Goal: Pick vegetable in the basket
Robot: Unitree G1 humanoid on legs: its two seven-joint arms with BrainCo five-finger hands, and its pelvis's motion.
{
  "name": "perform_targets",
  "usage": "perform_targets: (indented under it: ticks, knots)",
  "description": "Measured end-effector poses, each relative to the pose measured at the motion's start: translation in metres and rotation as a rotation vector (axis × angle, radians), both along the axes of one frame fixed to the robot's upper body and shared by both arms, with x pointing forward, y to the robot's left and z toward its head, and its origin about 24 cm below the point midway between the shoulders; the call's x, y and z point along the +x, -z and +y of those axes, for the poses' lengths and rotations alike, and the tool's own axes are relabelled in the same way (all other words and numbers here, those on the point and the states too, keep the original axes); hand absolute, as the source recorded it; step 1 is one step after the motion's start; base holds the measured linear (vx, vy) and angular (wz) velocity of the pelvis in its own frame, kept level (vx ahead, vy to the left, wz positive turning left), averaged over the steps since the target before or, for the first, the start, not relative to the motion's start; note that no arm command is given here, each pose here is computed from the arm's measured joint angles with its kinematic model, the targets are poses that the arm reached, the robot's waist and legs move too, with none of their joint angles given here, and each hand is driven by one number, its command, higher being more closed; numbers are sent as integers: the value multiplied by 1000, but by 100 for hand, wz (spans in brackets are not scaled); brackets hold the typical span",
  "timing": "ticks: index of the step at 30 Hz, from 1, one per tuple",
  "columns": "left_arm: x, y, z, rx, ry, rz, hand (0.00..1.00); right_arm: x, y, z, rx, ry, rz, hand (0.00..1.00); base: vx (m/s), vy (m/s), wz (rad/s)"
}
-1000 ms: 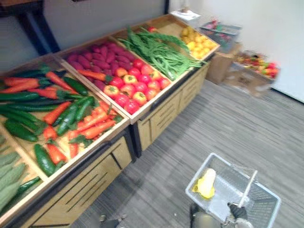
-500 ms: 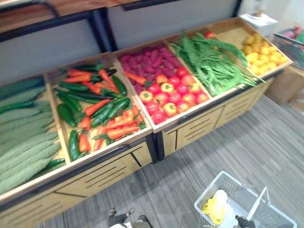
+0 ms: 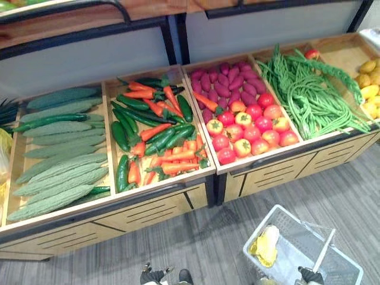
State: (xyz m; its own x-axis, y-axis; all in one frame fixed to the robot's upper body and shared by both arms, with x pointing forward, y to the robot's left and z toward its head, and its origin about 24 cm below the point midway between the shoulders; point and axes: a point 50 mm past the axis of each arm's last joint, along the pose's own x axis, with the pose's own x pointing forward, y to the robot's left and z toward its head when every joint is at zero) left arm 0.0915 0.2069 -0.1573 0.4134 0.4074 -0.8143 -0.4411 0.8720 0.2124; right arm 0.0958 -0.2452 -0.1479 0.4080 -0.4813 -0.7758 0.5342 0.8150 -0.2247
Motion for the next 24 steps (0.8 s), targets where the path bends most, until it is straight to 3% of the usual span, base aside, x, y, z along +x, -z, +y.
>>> perform_targets:
  ticks: [3,9,16,19,24]
  knots:
    - [0,-4,20,52,-6,1,0,2,2,13,28,-13,-10,100,33,33,13]
    - [-5,-4,32,57,-105,10,0,-10,12,32,102,-19,42,100,159,-116,44]
    - [-2,0,7,-13,-136,-10,0,-8,9,15,70,-4,49,100,130,-81,10]
    - [-2,-1,10,-8,-161,-23,0,-16,13,21,94,8,79,100,41,-7,22]
    - [-21,2,21,-28,-334,-7,0,-25,14,17,100,64,92,100,-3,24,2]
